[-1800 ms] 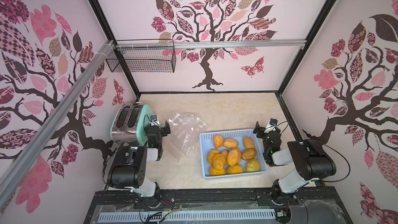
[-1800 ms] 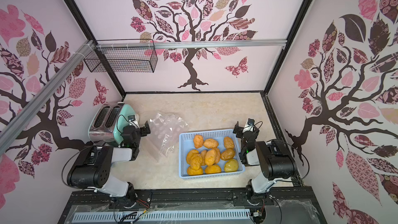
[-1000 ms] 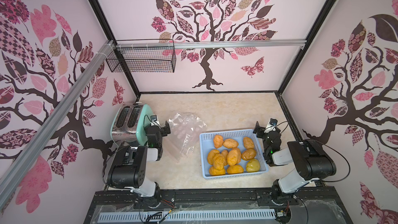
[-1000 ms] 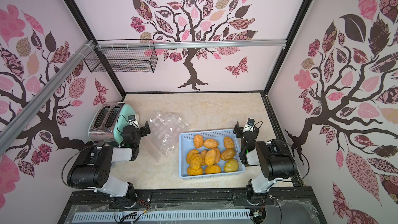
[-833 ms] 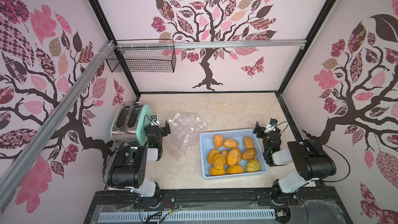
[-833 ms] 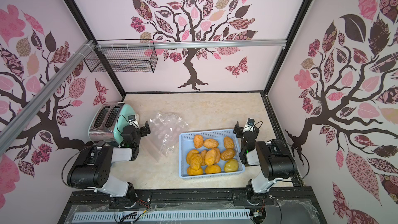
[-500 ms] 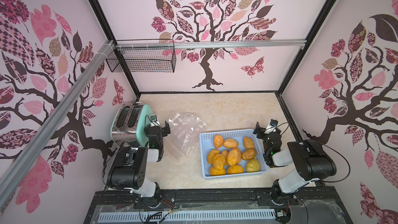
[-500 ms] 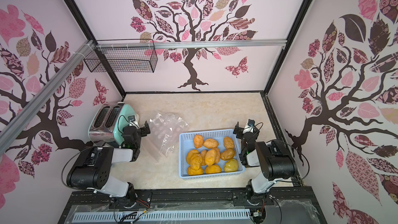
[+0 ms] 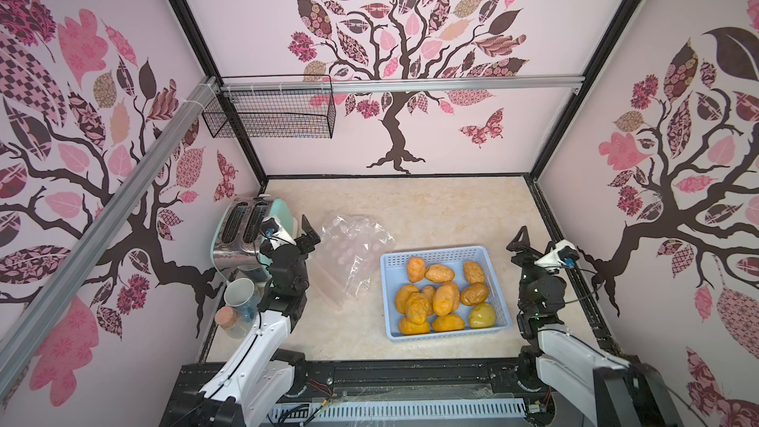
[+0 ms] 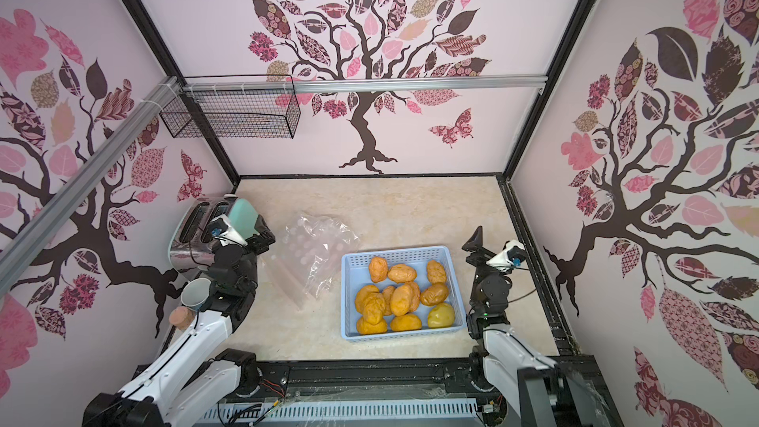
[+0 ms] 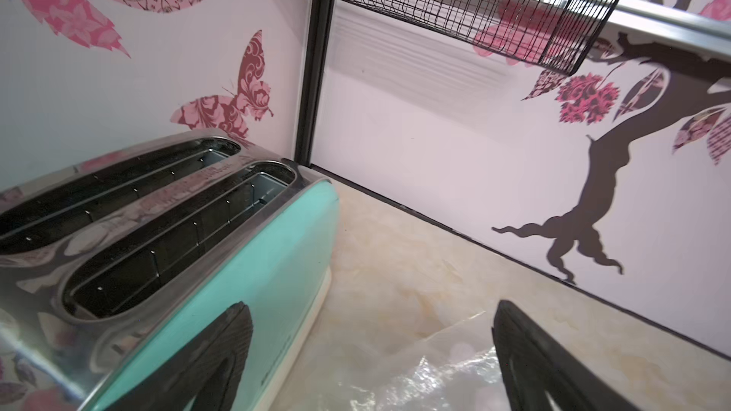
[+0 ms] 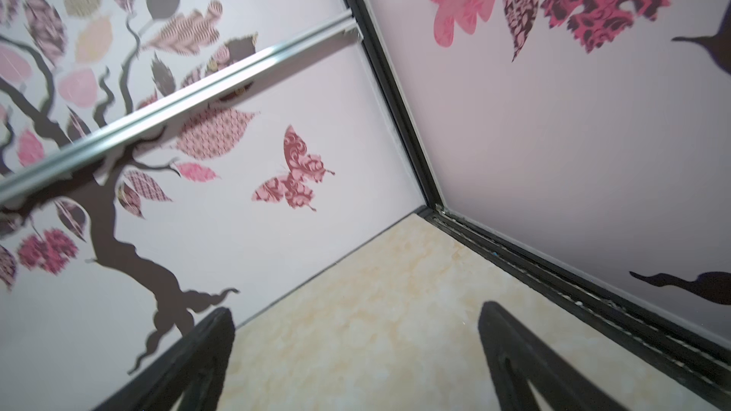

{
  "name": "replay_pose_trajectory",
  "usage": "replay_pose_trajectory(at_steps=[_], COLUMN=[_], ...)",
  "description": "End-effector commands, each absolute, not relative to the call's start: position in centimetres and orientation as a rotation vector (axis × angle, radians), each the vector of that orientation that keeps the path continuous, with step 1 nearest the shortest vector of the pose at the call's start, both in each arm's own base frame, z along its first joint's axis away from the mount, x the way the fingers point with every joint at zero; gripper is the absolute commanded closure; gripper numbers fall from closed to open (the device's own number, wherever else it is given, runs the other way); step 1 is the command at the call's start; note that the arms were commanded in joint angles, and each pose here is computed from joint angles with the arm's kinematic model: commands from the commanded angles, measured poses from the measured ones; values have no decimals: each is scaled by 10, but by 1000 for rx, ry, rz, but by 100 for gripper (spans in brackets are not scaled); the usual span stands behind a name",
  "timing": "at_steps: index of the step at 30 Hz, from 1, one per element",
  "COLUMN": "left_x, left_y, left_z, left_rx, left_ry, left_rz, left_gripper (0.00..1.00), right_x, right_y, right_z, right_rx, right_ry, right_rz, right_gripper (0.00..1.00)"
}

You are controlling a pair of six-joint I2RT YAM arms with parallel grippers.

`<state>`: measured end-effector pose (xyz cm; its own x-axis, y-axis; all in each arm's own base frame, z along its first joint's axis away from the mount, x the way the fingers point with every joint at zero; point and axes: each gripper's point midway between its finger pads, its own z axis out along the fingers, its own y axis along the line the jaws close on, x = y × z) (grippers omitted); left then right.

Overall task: Put the potatoes into a zipper bag and zip it
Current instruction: Adjust the zipper food storage bag at the center of the board.

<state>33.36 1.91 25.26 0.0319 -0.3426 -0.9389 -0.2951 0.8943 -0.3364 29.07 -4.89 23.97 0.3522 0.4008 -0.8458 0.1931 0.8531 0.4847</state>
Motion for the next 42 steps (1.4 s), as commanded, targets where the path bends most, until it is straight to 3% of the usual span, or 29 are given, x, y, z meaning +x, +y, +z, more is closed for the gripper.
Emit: replay_pose_trajectory(at_steps=[1, 5, 13, 18, 24, 27, 33, 38, 42], left_x=[332, 321, 291, 274, 251, 236, 206, 242, 274], left_y=[-4, -46, -75, -70, -46, -47, -92, -132, -152], left_z=[284, 343, 377, 346, 268, 222, 152, 161, 138], left_rx=[-582, -313, 148, 409, 804, 1068, 1436, 1222, 1063], left_ry=[1569, 1602, 1867, 1968, 2099, 2154, 2230, 2164, 2277], left_rz=[-329, -486, -339, 3, 530, 652, 424, 243, 163], left_gripper=[2, 6, 9, 8, 6, 6, 5, 6, 8], right_x=[296, 284, 280, 275, 268, 269, 270, 272, 274], right_y=[-31, -2, 59, 58, 63, 58, 56, 57, 59], right_z=[255, 290, 309, 276, 260, 248, 239, 233, 229], right_rx=[553, 429, 196, 213, 211, 262, 280, 291, 299], right_ry=[1310, 1259, 1555, 1571, 1596, 1589, 1571, 1585, 1588], right_rz=[280, 467, 694, 696, 736, 738, 748, 752, 777], right_gripper=[0, 0, 0, 4, 1, 0, 2, 0, 1])
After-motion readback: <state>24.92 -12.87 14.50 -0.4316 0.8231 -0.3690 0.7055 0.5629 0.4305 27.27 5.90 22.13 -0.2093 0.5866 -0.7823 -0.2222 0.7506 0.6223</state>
